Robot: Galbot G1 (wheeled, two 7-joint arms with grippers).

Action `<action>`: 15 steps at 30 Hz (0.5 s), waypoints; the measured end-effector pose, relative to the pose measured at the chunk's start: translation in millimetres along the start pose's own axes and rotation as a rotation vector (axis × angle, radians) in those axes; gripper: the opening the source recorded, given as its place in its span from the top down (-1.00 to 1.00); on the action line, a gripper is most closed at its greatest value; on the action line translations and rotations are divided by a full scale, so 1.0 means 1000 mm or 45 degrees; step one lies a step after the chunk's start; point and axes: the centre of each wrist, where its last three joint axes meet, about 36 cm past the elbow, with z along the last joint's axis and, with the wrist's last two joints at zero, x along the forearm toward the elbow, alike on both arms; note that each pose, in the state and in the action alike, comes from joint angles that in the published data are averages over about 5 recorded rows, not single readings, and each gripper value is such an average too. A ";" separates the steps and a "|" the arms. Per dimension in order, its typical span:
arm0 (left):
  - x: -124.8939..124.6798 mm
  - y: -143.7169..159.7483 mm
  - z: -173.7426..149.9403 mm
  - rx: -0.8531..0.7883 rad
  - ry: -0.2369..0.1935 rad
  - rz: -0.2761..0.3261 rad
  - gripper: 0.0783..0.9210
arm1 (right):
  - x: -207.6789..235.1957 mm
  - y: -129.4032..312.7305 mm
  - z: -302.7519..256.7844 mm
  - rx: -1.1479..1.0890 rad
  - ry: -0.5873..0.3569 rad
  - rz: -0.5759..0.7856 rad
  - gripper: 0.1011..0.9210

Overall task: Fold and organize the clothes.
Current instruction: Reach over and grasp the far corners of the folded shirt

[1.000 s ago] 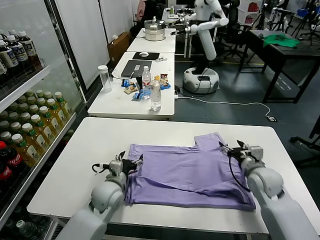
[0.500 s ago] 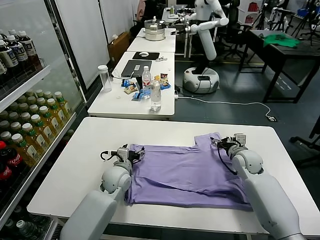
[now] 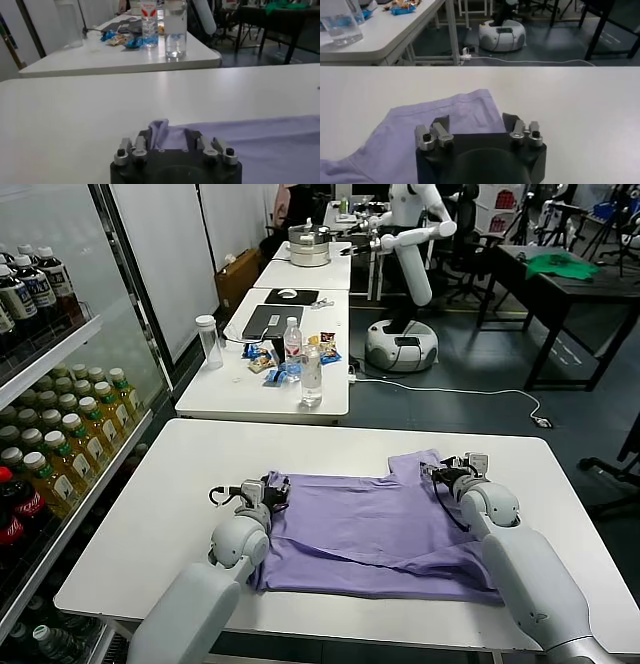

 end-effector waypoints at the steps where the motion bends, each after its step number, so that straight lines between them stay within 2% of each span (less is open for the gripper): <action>1: 0.000 0.000 0.000 0.005 0.001 0.002 0.35 | 0.001 0.000 0.000 0.002 0.000 -0.004 -0.02; 10: 0.003 0.008 0.003 0.050 -0.011 0.018 0.92 | 0.010 0.000 0.002 0.005 -0.012 -0.044 0.62; 15: 0.011 0.013 0.005 0.080 -0.033 0.033 0.96 | 0.022 -0.003 0.001 0.004 -0.035 -0.052 0.90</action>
